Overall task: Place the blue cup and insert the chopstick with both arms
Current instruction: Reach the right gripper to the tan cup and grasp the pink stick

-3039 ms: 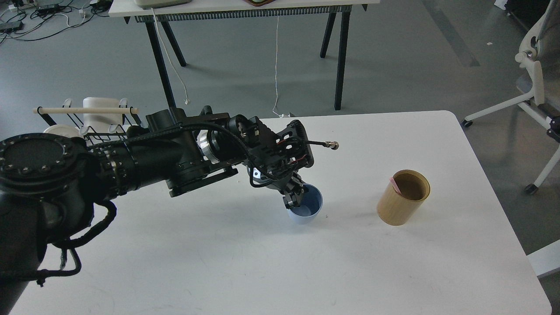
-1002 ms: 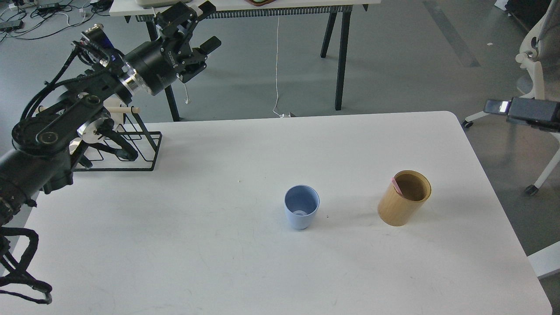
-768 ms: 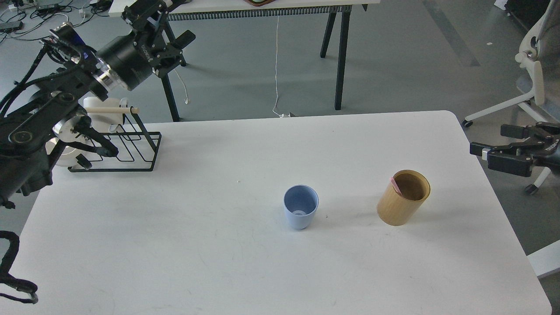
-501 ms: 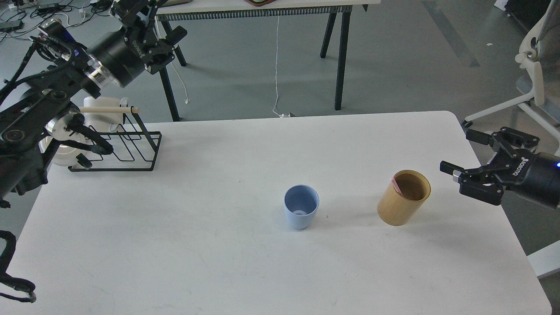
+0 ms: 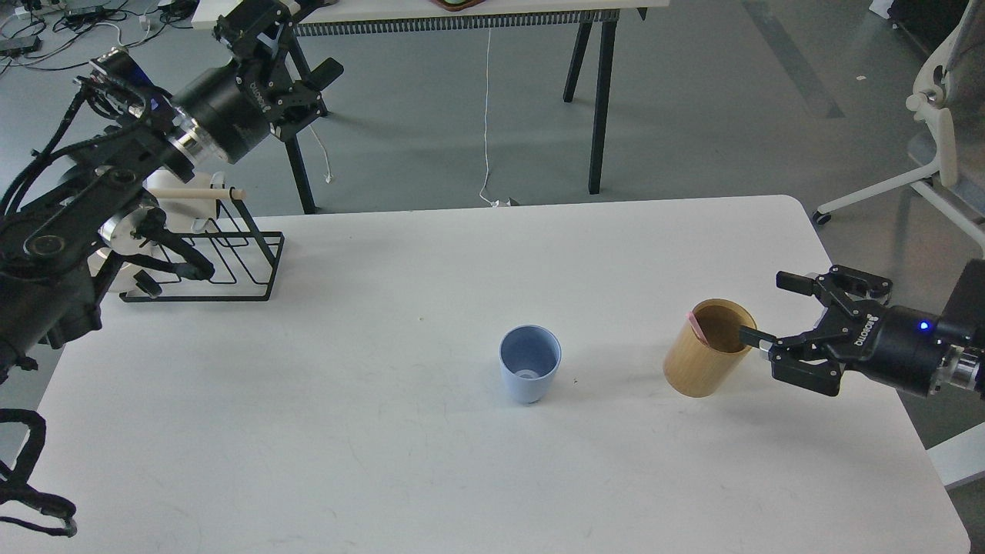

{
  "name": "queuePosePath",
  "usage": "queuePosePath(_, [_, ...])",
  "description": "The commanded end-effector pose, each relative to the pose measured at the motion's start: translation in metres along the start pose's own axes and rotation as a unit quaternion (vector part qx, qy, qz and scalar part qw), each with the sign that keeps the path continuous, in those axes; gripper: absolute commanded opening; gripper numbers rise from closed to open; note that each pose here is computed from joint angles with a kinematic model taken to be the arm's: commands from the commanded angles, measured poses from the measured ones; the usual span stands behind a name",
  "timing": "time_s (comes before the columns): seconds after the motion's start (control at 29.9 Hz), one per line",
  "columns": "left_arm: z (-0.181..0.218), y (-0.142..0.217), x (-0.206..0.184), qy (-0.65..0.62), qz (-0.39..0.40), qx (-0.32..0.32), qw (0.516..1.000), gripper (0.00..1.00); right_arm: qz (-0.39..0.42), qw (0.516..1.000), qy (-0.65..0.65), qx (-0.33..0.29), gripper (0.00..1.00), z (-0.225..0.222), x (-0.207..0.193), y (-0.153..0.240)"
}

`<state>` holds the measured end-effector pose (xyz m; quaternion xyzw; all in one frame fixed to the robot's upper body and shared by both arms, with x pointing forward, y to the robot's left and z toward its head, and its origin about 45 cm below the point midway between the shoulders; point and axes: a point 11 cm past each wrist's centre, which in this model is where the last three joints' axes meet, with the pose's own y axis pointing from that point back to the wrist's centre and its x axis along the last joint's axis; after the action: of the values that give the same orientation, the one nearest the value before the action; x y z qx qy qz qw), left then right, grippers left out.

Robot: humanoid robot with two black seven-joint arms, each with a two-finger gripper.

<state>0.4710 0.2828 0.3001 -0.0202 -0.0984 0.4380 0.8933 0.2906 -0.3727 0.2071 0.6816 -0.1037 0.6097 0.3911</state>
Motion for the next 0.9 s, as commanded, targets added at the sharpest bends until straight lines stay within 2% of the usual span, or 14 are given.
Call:
queuePosePath(0.0, [-0.006, 0.002, -0.001, 0.005, 0.002, 0.005, 1.0, 0.99, 0.002, 1.0, -0.013, 0.016, 0.92, -0.01, -0.012, -0.021])
queuePosePath(0.1, [-0.009, 0.004, -0.001, 0.007, 0.004, 0.008, 1.0, 0.99, 0.004, 1.0, -0.018, 0.022, 0.9, -0.014, -0.017, -0.032])
queuePosePath(0.43, [-0.021, 0.013, 0.001, 0.02, 0.016, 0.017, 1.0, 0.99, 0.015, 0.999, -0.025, 0.039, 0.69, -0.024, -0.02, -0.061])
queuePosePath(0.87, [-0.027, 0.018, 0.001, 0.023, 0.018, 0.024, 0.999, 0.99, 0.021, 0.999, -0.027, 0.04, 0.42, -0.024, -0.016, -0.062])
